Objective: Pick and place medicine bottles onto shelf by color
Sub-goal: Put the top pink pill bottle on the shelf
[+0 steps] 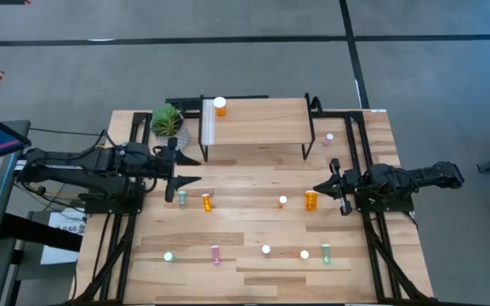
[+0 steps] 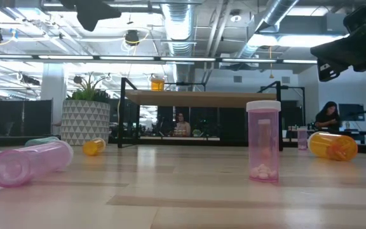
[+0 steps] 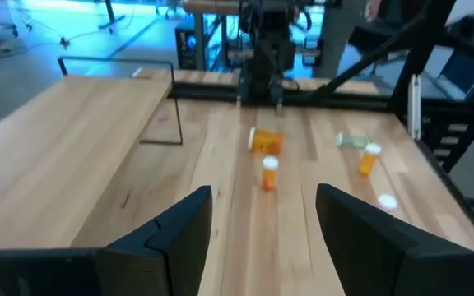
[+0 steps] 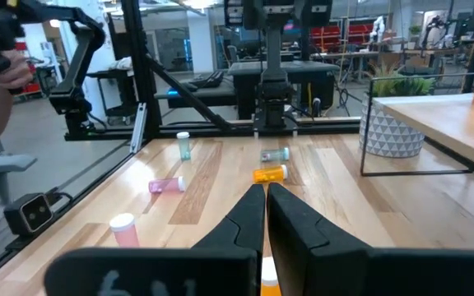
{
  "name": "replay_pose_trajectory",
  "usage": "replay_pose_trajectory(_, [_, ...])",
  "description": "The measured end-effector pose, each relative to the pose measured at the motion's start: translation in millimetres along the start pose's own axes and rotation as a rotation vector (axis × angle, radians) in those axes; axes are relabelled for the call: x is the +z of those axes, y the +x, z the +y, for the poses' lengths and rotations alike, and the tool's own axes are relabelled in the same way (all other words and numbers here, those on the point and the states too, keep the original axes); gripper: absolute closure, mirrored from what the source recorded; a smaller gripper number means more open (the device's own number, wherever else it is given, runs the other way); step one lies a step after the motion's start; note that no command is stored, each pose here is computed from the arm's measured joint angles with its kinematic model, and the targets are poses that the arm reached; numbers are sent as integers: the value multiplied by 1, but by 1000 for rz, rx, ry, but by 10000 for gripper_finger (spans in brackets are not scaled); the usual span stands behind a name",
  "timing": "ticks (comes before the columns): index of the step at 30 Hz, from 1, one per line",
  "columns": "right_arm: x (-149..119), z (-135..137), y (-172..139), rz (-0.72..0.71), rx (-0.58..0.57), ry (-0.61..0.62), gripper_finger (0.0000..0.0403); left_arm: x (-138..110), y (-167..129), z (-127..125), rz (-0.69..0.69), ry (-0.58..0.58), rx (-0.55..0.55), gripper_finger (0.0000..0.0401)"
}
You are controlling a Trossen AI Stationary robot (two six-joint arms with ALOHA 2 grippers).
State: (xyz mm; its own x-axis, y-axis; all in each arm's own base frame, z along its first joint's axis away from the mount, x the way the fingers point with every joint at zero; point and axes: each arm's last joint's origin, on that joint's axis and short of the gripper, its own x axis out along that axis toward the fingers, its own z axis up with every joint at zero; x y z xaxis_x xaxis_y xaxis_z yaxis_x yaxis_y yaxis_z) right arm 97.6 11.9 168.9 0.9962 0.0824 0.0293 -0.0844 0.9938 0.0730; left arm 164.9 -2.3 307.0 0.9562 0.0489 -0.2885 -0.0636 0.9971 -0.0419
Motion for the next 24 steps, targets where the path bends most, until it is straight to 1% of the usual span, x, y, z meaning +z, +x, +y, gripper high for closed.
replay_pose_trajectory(4, [4, -1, 0, -42, -11, 3, 360, 3, 4, -2, -27, 64, -46, 195])
replay_pose_trajectory(6, [4, -1, 0, -39, -9, 2, 360, 6, 3, -2, -57, 86, -64, 195])
replay_pose_trajectory(11, [5, 0, 0, -49, -6, 17, 360, 10, 6, -3, -115, 105, -72, 195])
replay_pose_trajectory(13, [7, -1, 0, -68, -10, 14, 360, 6, 11, -3, -167, 104, -74, 195])
replay_pose_trajectory(16, [9, -2, -1, -102, -58, 41, 360, -6, 19, -4, -235, 99, -122, 195])
replay_pose_trajectory(20, [14, -4, -1, -158, -128, 126, 360, -22, 23, -6, -311, 53, -203, 195])
replay_pose_trajectory(22, [18, -5, -2, -167, -177, 125, 360, -25, 23, -6, -335, 25, -218, 195])
replay_pose_trajectory(24, [27, -6, -5, -184, -229, 105, 360, -28, 24, -5, -335, -11, -208, 195])
